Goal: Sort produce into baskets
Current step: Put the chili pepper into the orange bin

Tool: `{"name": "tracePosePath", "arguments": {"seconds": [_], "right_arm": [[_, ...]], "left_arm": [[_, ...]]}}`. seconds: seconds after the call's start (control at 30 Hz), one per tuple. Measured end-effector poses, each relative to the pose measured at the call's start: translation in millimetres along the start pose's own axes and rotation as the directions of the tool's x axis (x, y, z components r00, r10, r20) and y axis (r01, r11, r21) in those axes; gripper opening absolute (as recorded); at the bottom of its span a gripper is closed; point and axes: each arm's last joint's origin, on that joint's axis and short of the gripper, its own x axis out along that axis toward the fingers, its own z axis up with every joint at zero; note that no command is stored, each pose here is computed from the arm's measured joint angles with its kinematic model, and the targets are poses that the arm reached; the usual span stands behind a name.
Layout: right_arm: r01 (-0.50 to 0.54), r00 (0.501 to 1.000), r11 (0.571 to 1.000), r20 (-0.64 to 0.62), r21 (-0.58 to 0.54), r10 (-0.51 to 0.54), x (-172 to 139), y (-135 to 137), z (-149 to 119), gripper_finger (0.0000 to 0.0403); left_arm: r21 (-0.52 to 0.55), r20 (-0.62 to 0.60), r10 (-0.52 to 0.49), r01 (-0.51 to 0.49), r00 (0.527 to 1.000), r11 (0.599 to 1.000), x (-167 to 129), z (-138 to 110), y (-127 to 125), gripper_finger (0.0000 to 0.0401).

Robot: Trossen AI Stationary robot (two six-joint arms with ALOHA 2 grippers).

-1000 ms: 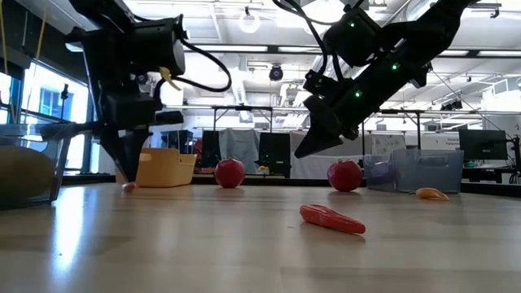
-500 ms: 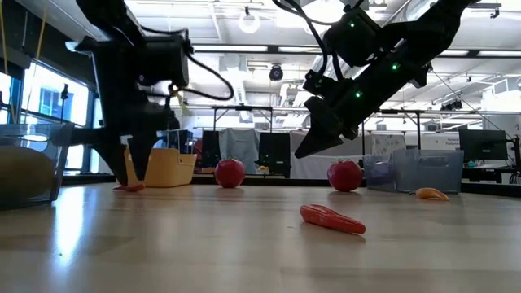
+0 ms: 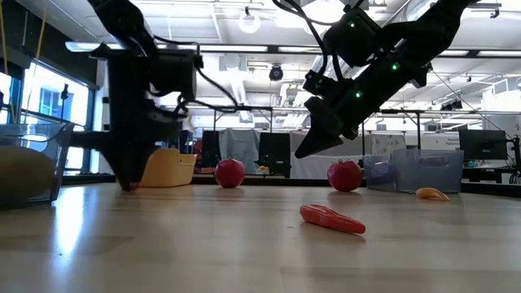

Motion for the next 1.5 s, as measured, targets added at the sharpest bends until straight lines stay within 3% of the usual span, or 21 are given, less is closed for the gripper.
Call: {"name": "tracePosePath", "arguments": {"seconds": [0.1, 0.27, 0.47, 0.57, 0.67, 0.77, 0.83, 1.0, 1.2, 1.37, 1.5], "right_arm": [[0.000, 1.000, 1.000, 0.000, 0.000, 0.000, 0, 0, 0, 0.0000], [0.000, 1.000, 1.000, -0.001, 0.000, 0.000, 0, 0, 0, 0.0000], [0.000, 1.000, 1.000, -0.001, 0.000, 0.000, 0, 0, 0, 0.0000], [0.000, 1.000, 1.000, -0.001, 0.000, 0.000, 0, 0, 0, 0.0000], [0.000, 1.000, 1.000, 0.000, 0.000, 0.000, 0, 0, 0, 0.0000], [-0.001, 1.000, 1.000, 0.003, 0.001, 0.001, 0, 0, 0, 0.0000], [-0.001, 1.000, 1.000, 0.003, 0.001, 0.001, 0, 0, 0, 0.0000], [-0.001, 1.000, 1.000, 0.003, 0.003, 0.001, 0, 0, 0, 0.0000], [-0.007, 1.000, 0.998, 0.020, 0.069, 0.005, 0, 1, 6, 0.0000], [-0.043, 0.999, 0.997, 0.008, 0.065, 0.042, -3, 6, 15, 0.0009], [-0.032, 0.998, 0.994, -0.046, 0.101, 0.037, -12, 7, 25, 0.0044]], "left_arm": [[-0.001, 0.009, 0.007, -0.007, 1.000, 1.000, -5, 0, 3, 0.0014], [-0.047, 0.018, 0.025, -0.024, 1.000, 0.999, -21, -3, 10, 0.0009], [-0.274, 0.105, 0.118, -0.086, 0.987, 0.958, -67, -21, 36, 0.0003], [-0.475, 0.145, 0.211, -0.119, 0.967, 0.872, -88, -42, 56, 0.0002], [-0.658, 0.106, 0.331, -0.183, 0.938, 0.730, -97, -65, 77, 0.0001], [-0.755, 0.065, 0.370, -0.197, 0.927, 0.625, -92, -85, 98, 0.0001], [-0.780, 0.051, 0.374, -0.197, 0.926, 0.593, -82, -92, 112, 0.0001], [-0.797, 0.070, 0.303, -0.130, 0.950, 0.590, -54, -100, 134, 0.0009], [-0.779, 0.043, 0.252, -0.126, 0.967, 0.614, -36, -100, 139, 0.0073], [-0.766, 0.113, 0.264, -0.085, 0.958, 0.637, -39, -94, 138, 0.0126], [-0.778, 0.214, 0.335, -0.047, 0.918, 0.626, -43, -96, 131, 0.0126]]}}
